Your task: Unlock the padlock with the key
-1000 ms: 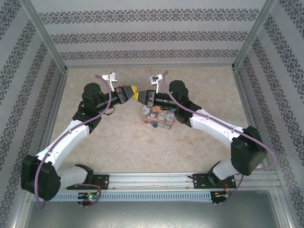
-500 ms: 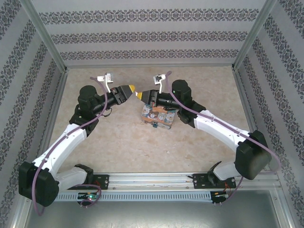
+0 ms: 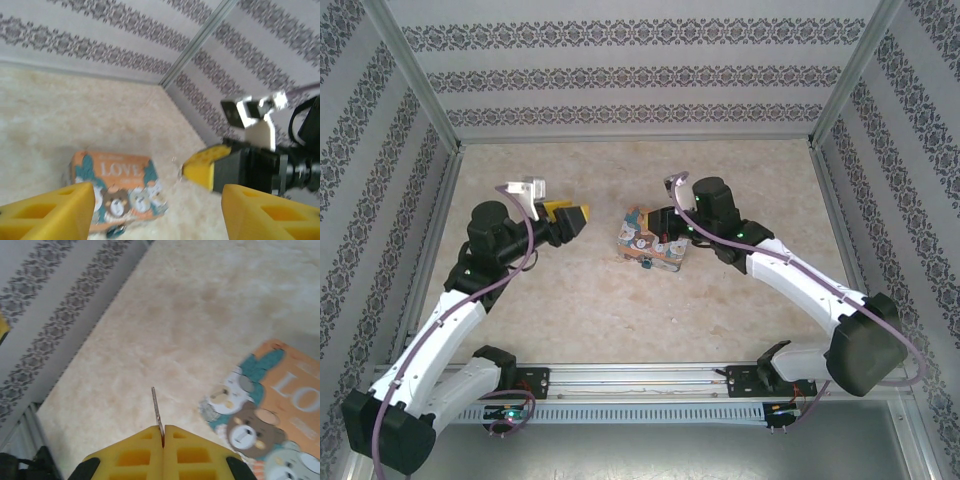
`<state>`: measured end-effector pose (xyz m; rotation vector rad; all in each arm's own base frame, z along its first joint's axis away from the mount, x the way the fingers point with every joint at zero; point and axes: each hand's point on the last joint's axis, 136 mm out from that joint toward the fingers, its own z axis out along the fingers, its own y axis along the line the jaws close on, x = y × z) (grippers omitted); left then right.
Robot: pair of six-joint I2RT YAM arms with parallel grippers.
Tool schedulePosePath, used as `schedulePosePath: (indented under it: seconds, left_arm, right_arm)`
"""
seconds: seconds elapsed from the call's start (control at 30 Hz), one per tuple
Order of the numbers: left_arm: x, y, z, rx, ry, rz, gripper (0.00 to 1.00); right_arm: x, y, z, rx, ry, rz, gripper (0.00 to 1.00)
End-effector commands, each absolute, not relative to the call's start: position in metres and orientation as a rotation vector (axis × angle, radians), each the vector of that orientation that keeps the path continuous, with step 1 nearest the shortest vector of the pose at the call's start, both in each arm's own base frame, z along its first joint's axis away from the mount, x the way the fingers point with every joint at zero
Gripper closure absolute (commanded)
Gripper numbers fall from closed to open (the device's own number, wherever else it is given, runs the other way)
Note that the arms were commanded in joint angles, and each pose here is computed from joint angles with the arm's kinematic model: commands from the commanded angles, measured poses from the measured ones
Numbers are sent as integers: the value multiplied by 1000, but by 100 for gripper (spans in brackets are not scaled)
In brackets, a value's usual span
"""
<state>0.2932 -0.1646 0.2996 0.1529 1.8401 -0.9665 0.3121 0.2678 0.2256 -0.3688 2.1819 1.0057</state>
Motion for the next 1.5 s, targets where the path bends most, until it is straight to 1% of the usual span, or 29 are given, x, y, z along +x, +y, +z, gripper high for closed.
schedulePosePath:
  seconds: [0.0, 0.17, 0.3, 0.53, 0.83, 1.47]
  left_arm:
    - [286, -160, 262, 223, 1925, -888, 33]
    - [280, -170, 226, 277, 1963, -896, 31]
    - [276, -182, 203, 346, 1983, -896, 28]
    - [276, -196, 172, 395, 2022, -897, 27]
    - [275, -216, 150, 488, 2064, -900, 27]
    - [281, -257, 114, 548, 2130, -949, 30]
  right_arm:
    - [316, 253, 204, -304, 2229, 1047, 100]
    - [326, 251, 177, -211, 2264, 1147, 100]
    - [331, 250, 156, -174, 2299, 1154, 100]
    - [338, 247, 129, -119, 2355, 1145, 100]
    - [341, 246, 107, -94, 2399, 1149, 100]
    - [326, 246, 60, -69, 2483, 1184, 100]
